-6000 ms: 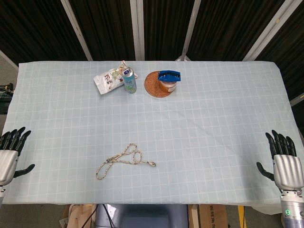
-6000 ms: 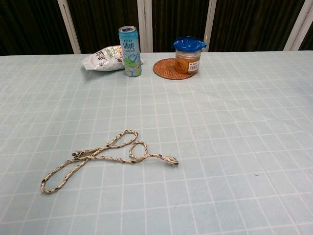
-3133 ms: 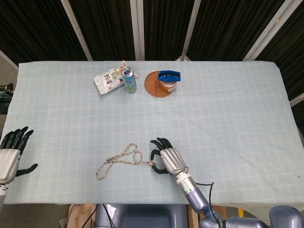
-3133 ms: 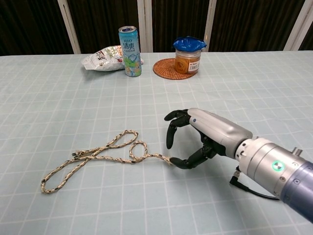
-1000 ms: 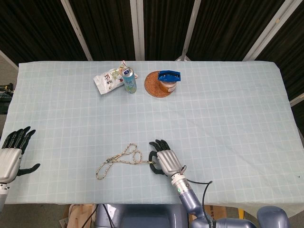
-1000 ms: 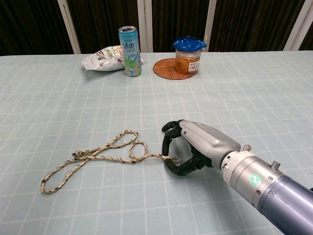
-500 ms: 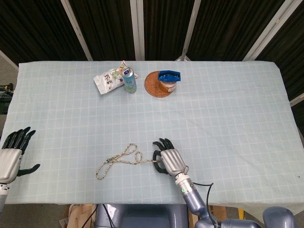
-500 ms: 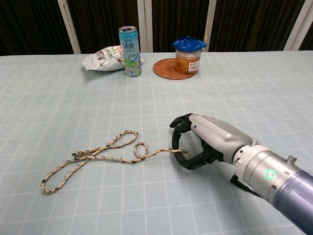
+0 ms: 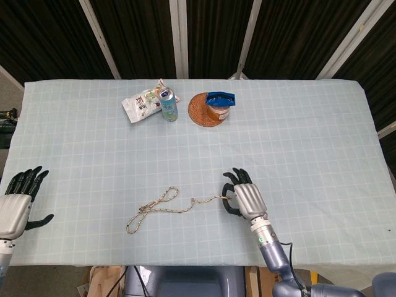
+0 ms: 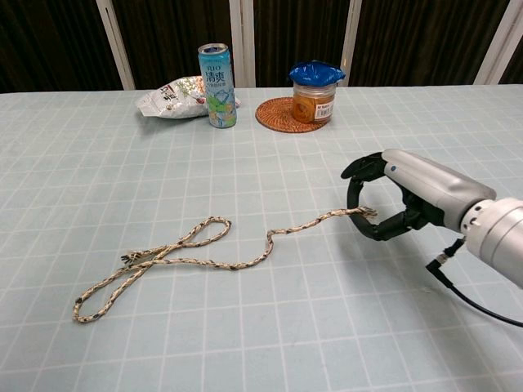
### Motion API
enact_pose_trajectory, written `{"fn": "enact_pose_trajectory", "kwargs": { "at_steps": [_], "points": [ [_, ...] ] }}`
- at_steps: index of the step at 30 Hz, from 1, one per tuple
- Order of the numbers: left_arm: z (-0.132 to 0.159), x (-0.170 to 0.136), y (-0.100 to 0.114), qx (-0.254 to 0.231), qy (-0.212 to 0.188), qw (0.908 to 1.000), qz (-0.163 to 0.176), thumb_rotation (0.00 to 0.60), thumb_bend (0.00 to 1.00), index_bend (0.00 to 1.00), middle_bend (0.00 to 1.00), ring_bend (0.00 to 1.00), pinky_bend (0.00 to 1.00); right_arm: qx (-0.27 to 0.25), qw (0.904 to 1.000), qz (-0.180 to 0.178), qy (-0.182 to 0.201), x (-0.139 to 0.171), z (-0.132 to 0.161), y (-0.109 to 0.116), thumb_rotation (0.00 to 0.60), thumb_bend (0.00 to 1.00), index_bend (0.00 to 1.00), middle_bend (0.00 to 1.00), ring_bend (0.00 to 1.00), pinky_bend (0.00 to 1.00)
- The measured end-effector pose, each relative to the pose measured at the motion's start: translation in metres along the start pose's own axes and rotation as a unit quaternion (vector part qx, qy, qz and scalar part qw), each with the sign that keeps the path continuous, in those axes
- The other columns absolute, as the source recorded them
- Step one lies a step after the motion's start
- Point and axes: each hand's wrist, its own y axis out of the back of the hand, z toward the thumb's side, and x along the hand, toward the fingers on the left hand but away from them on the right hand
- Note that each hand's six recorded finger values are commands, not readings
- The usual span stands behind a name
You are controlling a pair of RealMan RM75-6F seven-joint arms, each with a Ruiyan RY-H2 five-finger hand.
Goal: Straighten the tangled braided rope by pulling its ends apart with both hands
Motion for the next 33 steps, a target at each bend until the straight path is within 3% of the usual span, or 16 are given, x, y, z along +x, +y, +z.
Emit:
{"fn": "enact_pose_trajectory", "kwargs": {
  "at_steps": [4, 9, 20, 33],
  "points": [
    [0.013, 0.005, -0.007, 0.002, -0.014, 0.9998, -0.017, 0.6, 0.1, 0.2, 0.01, 0.0, 0.0, -0.002, 1.0, 0.008, -0.003, 0.007, -0.005, -0.002, 0.6, 0.5, 0.61, 0.21, 0.0, 0.0],
    [0.041, 0.018, -0.013, 0.011, -0.044, 0.9984, -0.033, 0.6, 0.2, 0.34, 0.08, 0.0, 0.0, -0.008, 0.9999, 0.013, 0.002, 0.012, -0.001, -0.005, 0.6, 0.5, 0.61, 0.21, 0.0, 0.0],
    [0.135, 0.054, -0.032, 0.001, -0.115, 0.9922, -0.047, 0.6, 0.33, 0.46, 0.16, 0.0, 0.0, -0.01, 0.9998, 0.014, -0.004, 0.013, -0.002, -0.004, 0.6, 0.5, 0.61, 0.21, 0.0, 0.0],
    [0.219, 0.072, -0.065, -0.045, -0.148, 0.9836, -0.094, 0.6, 0.33, 0.49, 0.17, 0.0, 0.0, -0.01, 0.9998, 0.005, -0.019, 0.011, -0.008, 0.007, 0.6, 0.5, 0.61, 0.21, 0.0, 0.0]
  ]
}}
